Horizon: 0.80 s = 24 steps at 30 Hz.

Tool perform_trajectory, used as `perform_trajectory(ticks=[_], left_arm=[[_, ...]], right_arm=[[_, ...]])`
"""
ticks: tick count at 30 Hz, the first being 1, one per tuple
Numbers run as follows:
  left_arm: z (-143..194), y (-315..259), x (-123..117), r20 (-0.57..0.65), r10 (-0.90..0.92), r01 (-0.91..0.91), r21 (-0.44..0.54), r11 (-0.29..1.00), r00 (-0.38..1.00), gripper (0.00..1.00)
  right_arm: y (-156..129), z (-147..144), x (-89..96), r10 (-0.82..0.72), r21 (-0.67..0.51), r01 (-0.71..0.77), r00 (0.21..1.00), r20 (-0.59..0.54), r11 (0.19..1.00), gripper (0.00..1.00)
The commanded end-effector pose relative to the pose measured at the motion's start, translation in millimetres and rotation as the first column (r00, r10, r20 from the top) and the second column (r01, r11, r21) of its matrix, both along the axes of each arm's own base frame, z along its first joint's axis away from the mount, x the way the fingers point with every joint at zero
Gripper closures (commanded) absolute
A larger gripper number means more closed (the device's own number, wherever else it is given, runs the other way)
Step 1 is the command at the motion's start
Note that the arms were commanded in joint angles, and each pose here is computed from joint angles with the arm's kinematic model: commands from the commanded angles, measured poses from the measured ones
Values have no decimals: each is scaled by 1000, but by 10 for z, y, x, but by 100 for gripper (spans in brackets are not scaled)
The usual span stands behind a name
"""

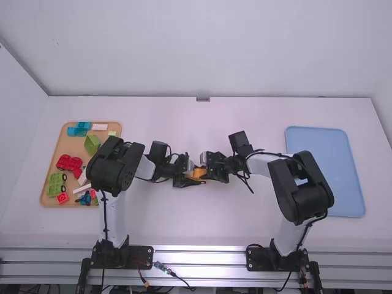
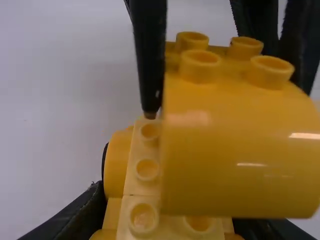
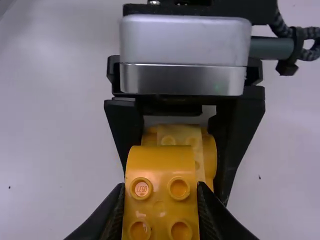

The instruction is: Assemble lego blocks to make yellow taxi

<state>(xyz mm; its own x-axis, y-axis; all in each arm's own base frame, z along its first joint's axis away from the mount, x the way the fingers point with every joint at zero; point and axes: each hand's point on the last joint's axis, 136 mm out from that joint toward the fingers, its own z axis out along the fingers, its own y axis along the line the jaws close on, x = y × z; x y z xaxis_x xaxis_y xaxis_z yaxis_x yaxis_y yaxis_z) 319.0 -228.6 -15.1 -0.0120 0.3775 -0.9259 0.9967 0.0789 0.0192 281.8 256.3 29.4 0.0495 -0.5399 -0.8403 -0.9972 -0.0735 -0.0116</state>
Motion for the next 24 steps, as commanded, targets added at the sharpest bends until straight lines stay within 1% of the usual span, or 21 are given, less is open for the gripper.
perform_trajectory(ticks=[1,3,8,12,14,16,20,24], left_arm=[[-108,8,-138,-37,-10,10,5,1000,999,65],[-114,15,-164,-23,-10,10,2,1000,1000,69],[-109,30,-167,-2,-2,2,-3,1000,1000,68],[-88,27,-138,-8,10,-11,-10,1000,1000,69],[-81,10,-130,-8,7,-7,-11,1000,1000,69],[-76,20,-116,-13,14,-14,-13,1000,1000,69],[-84,10,-136,-16,10,-11,-11,1000,1000,70],[-83,28,-124,-10,14,-14,-11,1000,1000,71]], right_arm=[[38,26,45,0,5,0,1000,1,1000,100],[49,30,67,-2,5,1,1000,16,1000,100],[61,46,119,-20,1,20,1000,18,1000,100],[137,89,97,3,-4,-3,1000,12,1000,100],[190,-3,58,15,-40,-14,1000,16,999,100],[219,-34,43,24,-38,-23,1000,15,999,100],[187,-45,22,23,-26,-24,1000,-14,999,100],[150,-53,13,39,-21,-39,999,0,999,100]])
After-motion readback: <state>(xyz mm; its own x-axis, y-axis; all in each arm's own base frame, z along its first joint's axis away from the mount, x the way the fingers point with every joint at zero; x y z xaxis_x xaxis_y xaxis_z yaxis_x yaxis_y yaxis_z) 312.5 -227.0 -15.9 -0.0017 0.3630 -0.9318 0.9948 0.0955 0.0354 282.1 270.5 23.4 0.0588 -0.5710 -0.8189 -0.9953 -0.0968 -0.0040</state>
